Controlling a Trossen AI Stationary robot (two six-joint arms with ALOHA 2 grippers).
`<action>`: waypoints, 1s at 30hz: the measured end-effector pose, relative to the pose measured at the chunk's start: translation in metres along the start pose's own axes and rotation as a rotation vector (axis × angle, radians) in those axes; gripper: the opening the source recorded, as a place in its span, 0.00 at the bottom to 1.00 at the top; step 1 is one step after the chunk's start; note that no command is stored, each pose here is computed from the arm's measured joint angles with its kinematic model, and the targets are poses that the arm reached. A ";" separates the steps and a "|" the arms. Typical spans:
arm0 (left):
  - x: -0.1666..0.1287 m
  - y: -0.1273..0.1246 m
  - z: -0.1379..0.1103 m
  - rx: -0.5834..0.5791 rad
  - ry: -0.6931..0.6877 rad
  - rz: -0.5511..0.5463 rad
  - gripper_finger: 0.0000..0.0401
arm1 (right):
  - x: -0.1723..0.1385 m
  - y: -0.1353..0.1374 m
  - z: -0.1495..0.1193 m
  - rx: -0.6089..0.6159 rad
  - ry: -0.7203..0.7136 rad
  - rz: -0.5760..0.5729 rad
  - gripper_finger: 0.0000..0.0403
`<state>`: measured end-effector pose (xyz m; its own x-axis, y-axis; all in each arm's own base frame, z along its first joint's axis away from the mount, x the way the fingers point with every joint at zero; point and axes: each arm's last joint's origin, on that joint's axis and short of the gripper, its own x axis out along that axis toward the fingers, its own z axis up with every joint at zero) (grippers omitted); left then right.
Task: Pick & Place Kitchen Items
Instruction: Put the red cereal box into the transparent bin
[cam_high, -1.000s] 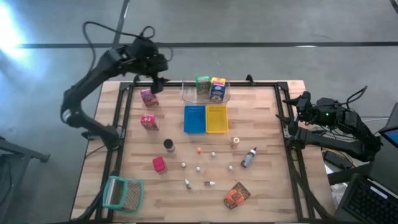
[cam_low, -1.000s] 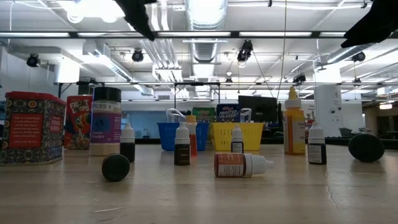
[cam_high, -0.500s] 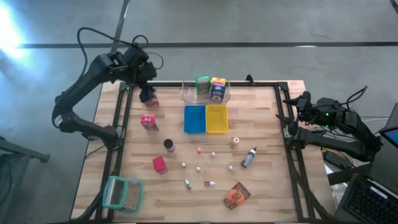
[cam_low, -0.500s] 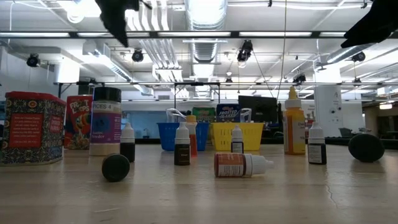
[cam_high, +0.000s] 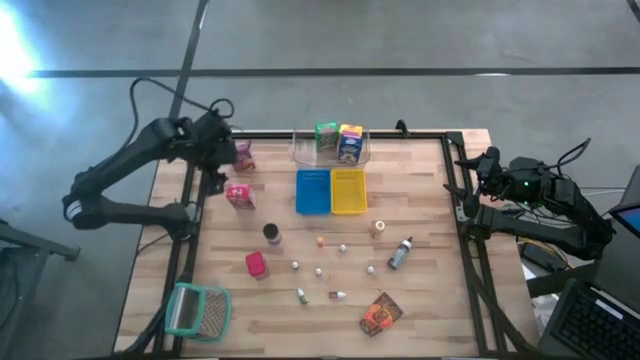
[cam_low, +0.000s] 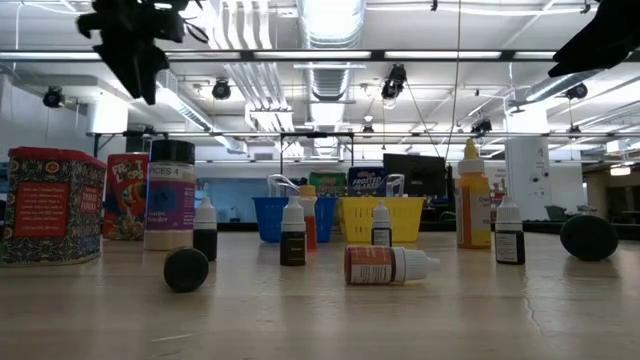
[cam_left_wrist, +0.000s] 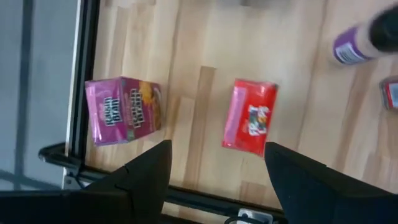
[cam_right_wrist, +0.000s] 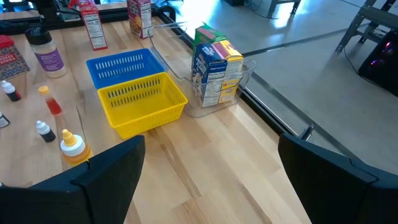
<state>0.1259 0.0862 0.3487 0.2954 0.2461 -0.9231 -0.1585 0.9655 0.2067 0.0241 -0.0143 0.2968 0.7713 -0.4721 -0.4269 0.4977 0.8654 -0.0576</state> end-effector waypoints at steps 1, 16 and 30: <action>-0.001 -0.002 -0.003 0.013 -0.013 0.003 0.65 | 0.000 0.000 0.000 0.000 0.000 0.000 0.90; 0.030 -0.008 -0.004 0.033 -0.030 -0.108 0.65 | 0.000 0.000 0.000 0.000 0.000 0.000 0.90; 0.048 -0.006 0.005 0.022 0.015 -0.185 0.66 | 0.000 0.000 0.000 0.000 0.000 0.000 0.90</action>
<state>0.1455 0.0924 0.3042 0.3038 0.0626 -0.9507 -0.0815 0.9959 0.0395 0.0241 -0.0143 0.2968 0.7716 -0.4718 -0.4266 0.4975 0.8656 -0.0574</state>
